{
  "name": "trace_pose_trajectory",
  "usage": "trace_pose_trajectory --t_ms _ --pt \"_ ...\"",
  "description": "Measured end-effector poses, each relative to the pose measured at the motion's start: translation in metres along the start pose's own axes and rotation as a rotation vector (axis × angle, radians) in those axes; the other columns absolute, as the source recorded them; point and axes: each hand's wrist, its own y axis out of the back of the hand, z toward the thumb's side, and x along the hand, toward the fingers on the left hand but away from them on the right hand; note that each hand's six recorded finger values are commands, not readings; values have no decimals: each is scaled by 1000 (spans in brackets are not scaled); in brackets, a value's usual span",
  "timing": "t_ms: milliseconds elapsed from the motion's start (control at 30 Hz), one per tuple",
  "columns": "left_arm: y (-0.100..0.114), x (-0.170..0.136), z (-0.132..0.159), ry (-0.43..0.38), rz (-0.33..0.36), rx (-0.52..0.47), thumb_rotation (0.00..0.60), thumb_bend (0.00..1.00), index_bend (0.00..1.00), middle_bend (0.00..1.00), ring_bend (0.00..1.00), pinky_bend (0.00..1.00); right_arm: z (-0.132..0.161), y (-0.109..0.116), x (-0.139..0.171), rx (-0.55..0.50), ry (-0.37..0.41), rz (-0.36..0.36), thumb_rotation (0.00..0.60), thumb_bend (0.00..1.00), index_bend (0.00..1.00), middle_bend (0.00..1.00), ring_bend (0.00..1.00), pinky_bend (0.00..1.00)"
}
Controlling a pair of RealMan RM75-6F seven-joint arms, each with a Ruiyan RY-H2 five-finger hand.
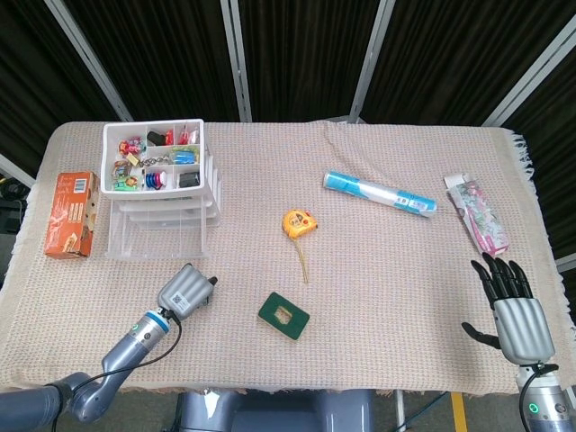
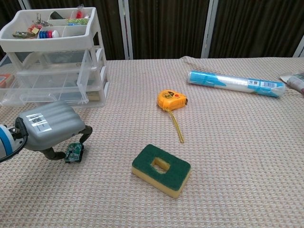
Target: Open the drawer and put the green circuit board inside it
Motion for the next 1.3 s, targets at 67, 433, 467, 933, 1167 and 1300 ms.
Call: trace_pose_trajectory --t_ms 67,433,467,933,1167,1300 --pt "0 0 1 -1 0 -7 600 543 662 875 862 730 0 0 0 0 0 -1 600 0 83 0 0 0" --pt "23 -12 2 -11 70 -81 600 553 698 879 864 731 -2 0 0 3 -11 3 600 0 83 0 0 0" --pt "27 -14 2 -14 81 -86 600 553 702 880 864 732 -2 -1 0 4 -14 3 600 0 83 0 0 0" --pt "59 -37 1 -38 182 -114 600 554 719 882 864 731 -3 0 0 6 -25 -3 600 0 83 0 0 0" --pt "91 -47 -14 -17 267 -135 600 553 719 883 864 731 -2 1 0 8 -23 -10 600 0 83 0 0 0" --pt "113 -51 -28 16 327 -152 600 553 718 883 864 731 -2 1 0 7 -24 -10 600 0 83 0 0 0"
